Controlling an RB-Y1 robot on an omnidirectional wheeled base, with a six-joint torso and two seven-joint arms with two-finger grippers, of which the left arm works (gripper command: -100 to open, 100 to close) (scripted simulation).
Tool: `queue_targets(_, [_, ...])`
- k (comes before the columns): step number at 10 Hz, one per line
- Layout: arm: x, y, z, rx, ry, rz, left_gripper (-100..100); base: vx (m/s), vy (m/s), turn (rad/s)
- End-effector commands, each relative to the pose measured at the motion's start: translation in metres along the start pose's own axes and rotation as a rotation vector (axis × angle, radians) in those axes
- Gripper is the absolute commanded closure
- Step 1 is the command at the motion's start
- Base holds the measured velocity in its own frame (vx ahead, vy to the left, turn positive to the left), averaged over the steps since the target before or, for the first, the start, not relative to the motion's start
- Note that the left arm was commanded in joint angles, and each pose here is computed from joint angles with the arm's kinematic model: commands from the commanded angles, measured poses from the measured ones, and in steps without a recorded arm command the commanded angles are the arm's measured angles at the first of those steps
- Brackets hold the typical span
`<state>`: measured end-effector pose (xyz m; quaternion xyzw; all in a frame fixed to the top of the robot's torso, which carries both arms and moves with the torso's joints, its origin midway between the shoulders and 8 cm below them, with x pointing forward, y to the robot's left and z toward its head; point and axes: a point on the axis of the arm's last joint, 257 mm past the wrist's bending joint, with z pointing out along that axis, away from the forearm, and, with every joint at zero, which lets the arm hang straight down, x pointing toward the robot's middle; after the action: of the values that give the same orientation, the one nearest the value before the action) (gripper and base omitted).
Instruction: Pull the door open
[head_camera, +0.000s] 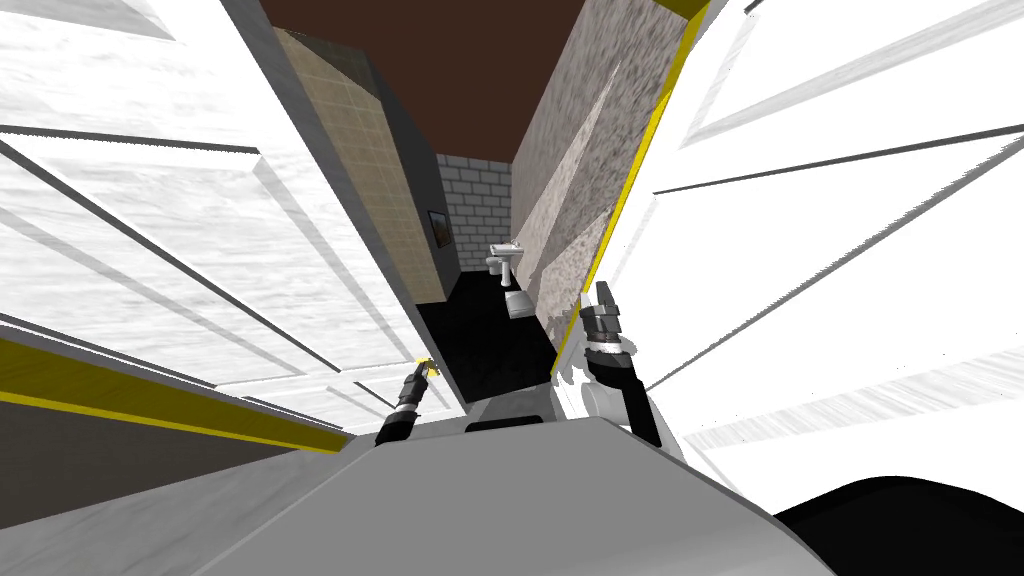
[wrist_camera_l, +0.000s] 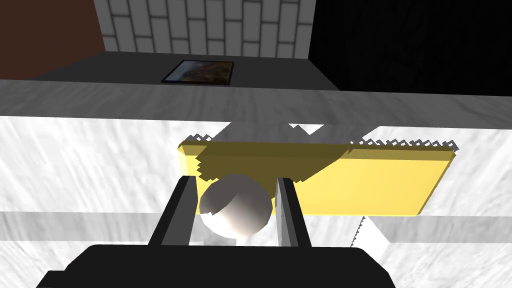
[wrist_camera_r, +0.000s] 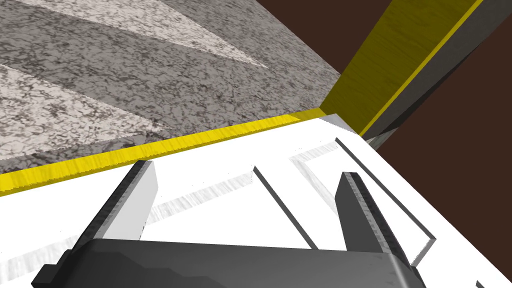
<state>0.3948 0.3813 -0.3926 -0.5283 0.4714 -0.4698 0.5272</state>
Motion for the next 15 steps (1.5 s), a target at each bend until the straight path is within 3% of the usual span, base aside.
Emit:
queue_targets(1, [-0.001,-0.001,0.0004,0.004,-0.001,0.000,100,0.000,0.000,0.000])
queue_targets(2, [-0.004,0.000,-0.0071,0.002,0.018,0.001,100,-0.116,0.051,-0.191])
queue_targets(10, [-0.018,-0.001,-0.0410,0.003,0.109,0.000,100,-0.205,0.068,-0.185])
queue_targets(11, [-0.014,0.001,-0.0387,-0.001,0.104,-0.001,100,-0.090,0.033,-0.050])
queue_targets(12, [-0.016,0.003,-0.0512,-0.003,0.122,-0.002,100,-0.149,0.047,-0.136])
queue_targets(13, [-0.016,0.003,-0.0512,-0.003,0.122,-0.002,100,-0.153,0.055,-0.118])
queue_targets(15, [-0.020,0.002,-0.0649,0.000,0.143,0.000,100,-0.148,0.035,-0.111])
